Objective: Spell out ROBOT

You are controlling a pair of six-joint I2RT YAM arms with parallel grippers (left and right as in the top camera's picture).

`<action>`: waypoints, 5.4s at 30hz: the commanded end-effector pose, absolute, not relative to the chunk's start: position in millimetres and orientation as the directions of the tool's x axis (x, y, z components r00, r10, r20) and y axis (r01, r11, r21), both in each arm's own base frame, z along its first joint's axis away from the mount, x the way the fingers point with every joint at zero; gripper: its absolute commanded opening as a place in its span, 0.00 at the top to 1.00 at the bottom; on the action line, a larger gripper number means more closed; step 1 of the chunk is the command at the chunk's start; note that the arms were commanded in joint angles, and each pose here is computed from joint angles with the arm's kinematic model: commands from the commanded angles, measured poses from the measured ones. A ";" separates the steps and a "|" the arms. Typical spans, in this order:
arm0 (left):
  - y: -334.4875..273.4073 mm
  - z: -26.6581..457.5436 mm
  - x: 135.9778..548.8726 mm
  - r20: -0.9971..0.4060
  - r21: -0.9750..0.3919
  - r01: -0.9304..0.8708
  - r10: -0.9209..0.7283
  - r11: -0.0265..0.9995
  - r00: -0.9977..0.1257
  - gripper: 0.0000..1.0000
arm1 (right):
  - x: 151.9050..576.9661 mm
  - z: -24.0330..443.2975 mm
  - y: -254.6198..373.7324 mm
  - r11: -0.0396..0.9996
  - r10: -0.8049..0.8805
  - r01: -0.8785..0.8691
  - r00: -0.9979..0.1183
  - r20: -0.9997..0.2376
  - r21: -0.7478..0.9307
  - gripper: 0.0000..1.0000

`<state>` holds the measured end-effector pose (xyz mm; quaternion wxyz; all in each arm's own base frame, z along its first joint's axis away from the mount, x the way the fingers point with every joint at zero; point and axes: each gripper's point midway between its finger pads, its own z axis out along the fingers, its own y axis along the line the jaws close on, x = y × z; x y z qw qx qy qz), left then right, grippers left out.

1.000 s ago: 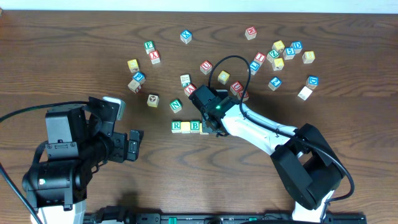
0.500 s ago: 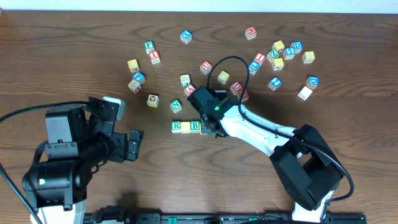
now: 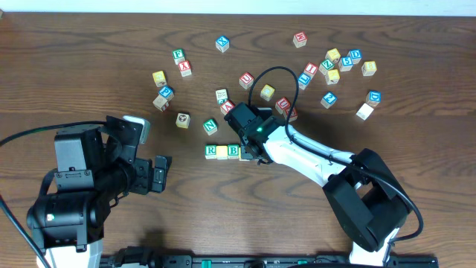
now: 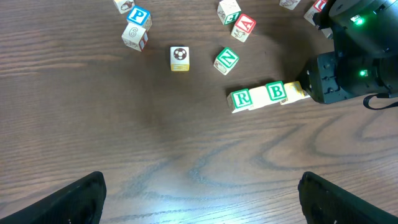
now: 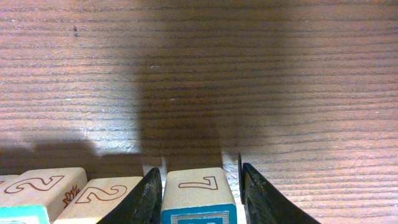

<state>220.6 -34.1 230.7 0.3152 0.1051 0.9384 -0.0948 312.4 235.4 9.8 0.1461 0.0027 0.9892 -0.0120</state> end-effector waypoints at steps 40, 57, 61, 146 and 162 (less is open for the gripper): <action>-35.0 233.9 220.7 -0.619 -0.113 0.267 0.142 0.957 -0.772 0.03 | 328.3 32.5 173.8 0.945 0.059 0.194 -0.893 -0.447 -0.264 0.73; -35.0 233.9 220.7 -0.619 -0.113 0.267 0.142 0.957 -0.772 0.03 | 288.0 13.9 207.5 0.983 0.094 0.128 -0.966 -0.243 -0.129 0.98; -35.0 234.0 220.7 -0.619 -0.113 0.267 0.142 0.957 -0.772 0.03 | 287.6 13.0 212.6 0.987 0.099 0.126 -0.967 -0.233 -0.104 0.99; -35.0 233.9 220.7 -0.619 -0.113 0.267 0.142 0.957 -0.772 0.03 | 253.2 23.3 269.8 0.998 0.035 0.051 -0.931 -0.363 -0.033 0.96; -35.0 233.9 220.7 -0.619 -0.113 0.267 0.142 0.957 -0.772 0.03 | 254.7 10.7 271.5 0.998 0.036 0.051 -0.931 -0.362 -0.032 0.91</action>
